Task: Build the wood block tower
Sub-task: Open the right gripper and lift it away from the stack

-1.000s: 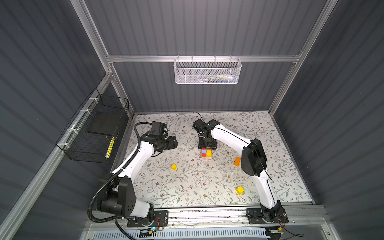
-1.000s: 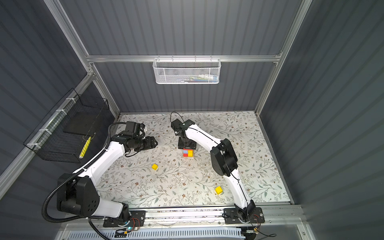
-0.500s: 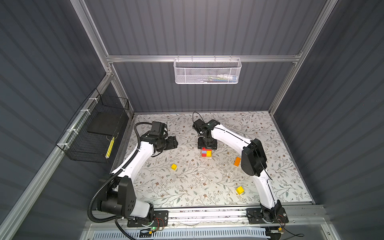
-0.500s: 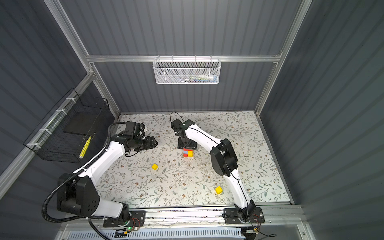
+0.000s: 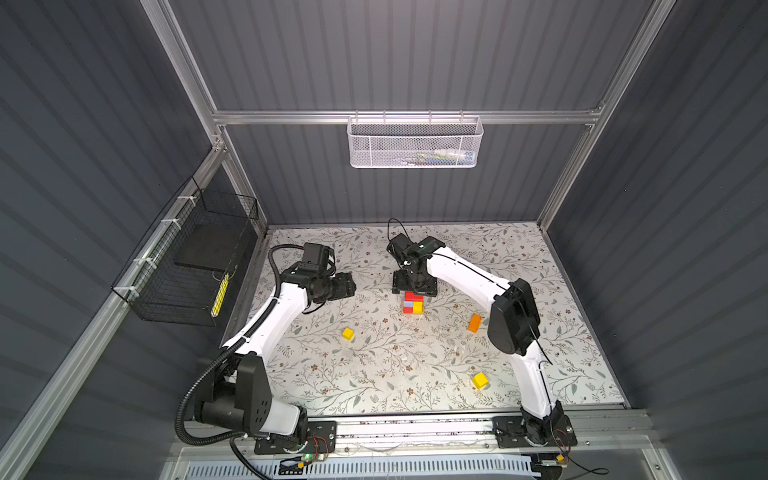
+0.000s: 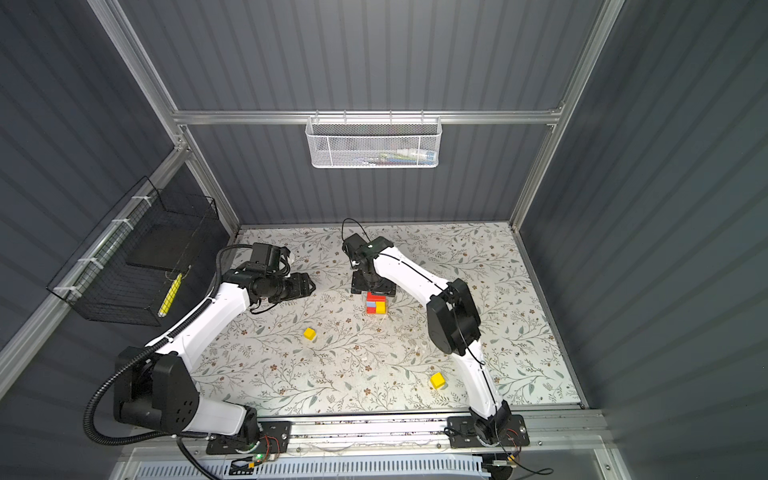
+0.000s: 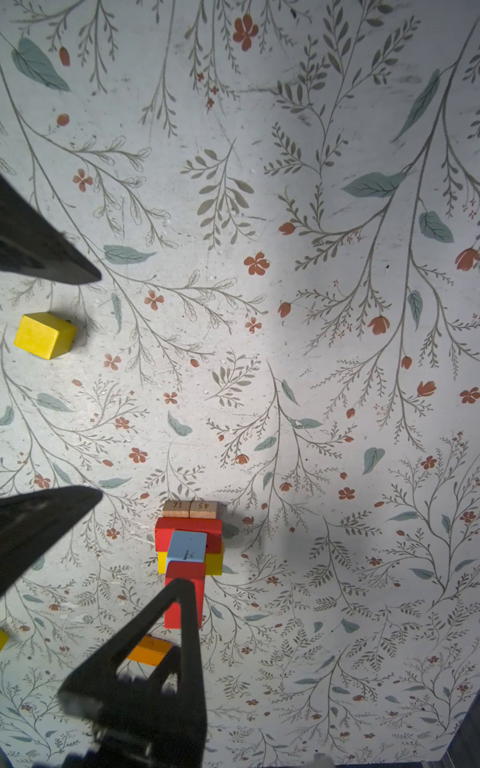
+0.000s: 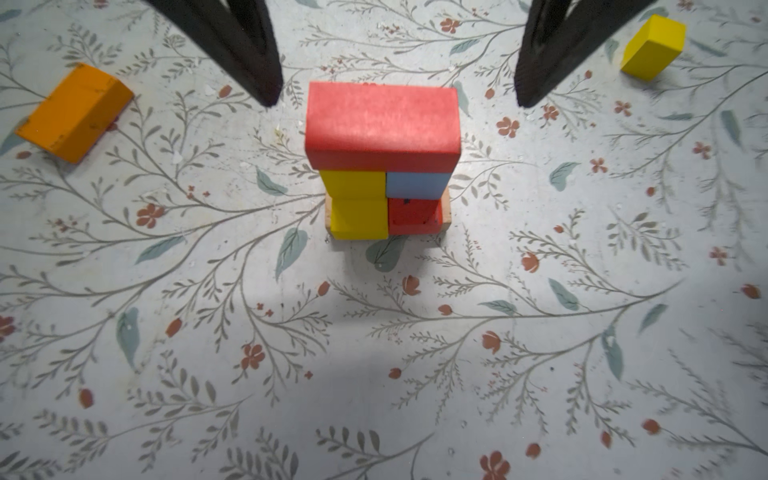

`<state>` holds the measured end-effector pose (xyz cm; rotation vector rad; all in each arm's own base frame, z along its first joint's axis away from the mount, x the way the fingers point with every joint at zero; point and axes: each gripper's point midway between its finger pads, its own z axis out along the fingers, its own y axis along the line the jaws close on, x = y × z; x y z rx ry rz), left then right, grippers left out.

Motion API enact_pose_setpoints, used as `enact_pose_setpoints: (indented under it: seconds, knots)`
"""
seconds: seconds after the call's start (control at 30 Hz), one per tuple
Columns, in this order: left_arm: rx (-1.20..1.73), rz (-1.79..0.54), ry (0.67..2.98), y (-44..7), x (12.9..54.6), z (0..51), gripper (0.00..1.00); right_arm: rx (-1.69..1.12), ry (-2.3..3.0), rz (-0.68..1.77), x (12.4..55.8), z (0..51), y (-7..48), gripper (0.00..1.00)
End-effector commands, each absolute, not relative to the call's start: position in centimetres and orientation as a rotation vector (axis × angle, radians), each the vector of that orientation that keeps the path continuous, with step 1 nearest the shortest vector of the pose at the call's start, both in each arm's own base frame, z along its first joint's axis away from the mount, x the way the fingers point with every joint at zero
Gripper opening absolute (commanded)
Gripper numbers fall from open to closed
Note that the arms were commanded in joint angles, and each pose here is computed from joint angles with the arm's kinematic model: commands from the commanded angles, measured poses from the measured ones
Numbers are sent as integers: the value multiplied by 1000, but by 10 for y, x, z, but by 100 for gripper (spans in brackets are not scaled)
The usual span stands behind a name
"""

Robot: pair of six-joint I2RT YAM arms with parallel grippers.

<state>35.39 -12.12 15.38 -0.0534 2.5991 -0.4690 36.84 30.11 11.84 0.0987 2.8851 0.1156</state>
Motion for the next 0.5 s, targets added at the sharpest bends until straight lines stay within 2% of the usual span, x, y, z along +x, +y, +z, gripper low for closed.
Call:
enact_pose_setpoints:
  seconds: [0.0,0.07,0.23,0.47]
  knots:
    - [-25,-487,2590,-121,354,160,76,110,2792,186,366,164,293,95]
    - [-23,-494,2588,-122,354,161,76,111,2743,201,361,182,283,99]
    - [-15,-509,2586,-124,353,164,76,148,2643,243,348,203,235,99]
    - [-11,-526,2592,-126,352,163,76,327,2672,281,323,165,150,93]
